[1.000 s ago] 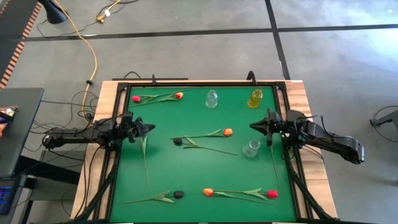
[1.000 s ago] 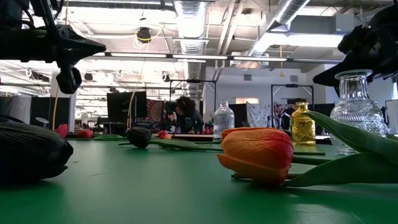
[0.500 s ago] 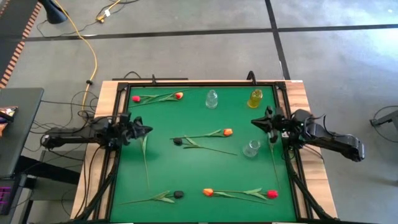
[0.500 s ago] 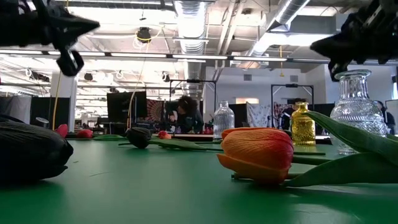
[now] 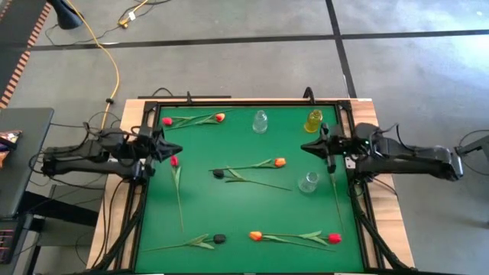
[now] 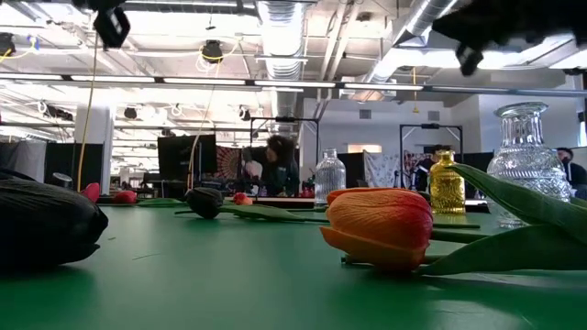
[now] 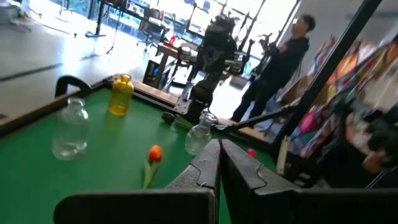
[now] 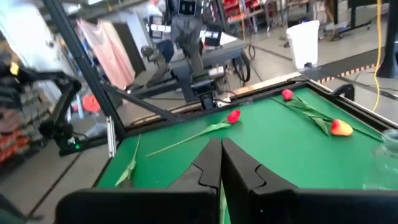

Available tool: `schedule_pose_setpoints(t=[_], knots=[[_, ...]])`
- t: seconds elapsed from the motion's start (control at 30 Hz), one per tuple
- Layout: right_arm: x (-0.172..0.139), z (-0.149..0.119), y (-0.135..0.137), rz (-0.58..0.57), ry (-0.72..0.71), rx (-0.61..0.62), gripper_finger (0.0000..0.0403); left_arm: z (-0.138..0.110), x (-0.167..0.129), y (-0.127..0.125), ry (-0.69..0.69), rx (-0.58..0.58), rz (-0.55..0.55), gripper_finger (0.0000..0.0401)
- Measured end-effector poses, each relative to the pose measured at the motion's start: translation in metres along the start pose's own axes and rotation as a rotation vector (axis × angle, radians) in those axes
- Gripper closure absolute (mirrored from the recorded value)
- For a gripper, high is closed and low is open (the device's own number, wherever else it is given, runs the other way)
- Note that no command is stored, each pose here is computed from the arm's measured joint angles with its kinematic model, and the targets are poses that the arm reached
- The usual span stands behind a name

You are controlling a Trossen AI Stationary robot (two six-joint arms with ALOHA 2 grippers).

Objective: Sort flowers into vase by color
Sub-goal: Put the top right black flower into the top transparent vase

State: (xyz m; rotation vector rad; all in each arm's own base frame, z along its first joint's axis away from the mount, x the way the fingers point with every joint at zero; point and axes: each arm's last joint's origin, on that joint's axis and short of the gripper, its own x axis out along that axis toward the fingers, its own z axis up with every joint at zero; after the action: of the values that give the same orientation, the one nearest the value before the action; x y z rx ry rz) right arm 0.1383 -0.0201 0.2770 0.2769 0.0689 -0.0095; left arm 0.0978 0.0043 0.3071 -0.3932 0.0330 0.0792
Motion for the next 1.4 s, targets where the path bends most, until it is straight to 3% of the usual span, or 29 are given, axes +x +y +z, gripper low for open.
schedule_pose_setpoints(t=[0.23, 0.4, 0.53, 0.77, 0.9, 1.17, 1.4], knots=[[0.049, 0.041, 0.013, 0.012, 0.212, -0.089, 0.0364, 0.026, 0.025, -0.012, 0.064, 0.139, 0.010, 0.0401], [0.083, 0.066, 0.031, 0.039, 0.434, -0.121, 0.0364, 0.026, 0.042, -0.014, 0.130, 0.229, -0.015, 0.0401], [0.103, 0.074, 0.040, -0.017, 0.654, 0.021, 0.0364, 0.021, 0.053, -0.013, 0.172, 0.252, -0.005, 0.0401], [0.114, 0.070, 0.034, -0.232, 0.973, 0.271, 0.0363, 0.016, 0.064, -0.010, 0.216, 0.261, 0.013, 0.0401], [0.108, 0.070, 0.028, -0.349, 0.993, 0.363, 0.0365, 0.014, 0.068, -0.009, 0.228, 0.264, 0.036, 0.0401], [0.058, 0.084, 0.020, -0.793, 0.882, 0.481, 0.0384, 0.010, 0.074, -0.008, 0.254, 0.265, 0.044, 0.0401], [0.025, 0.058, 0.015, -0.929, 0.862, 0.610, 0.0359, 0.010, 0.075, -0.008, 0.252, 0.265, 0.044, 0.0401]])
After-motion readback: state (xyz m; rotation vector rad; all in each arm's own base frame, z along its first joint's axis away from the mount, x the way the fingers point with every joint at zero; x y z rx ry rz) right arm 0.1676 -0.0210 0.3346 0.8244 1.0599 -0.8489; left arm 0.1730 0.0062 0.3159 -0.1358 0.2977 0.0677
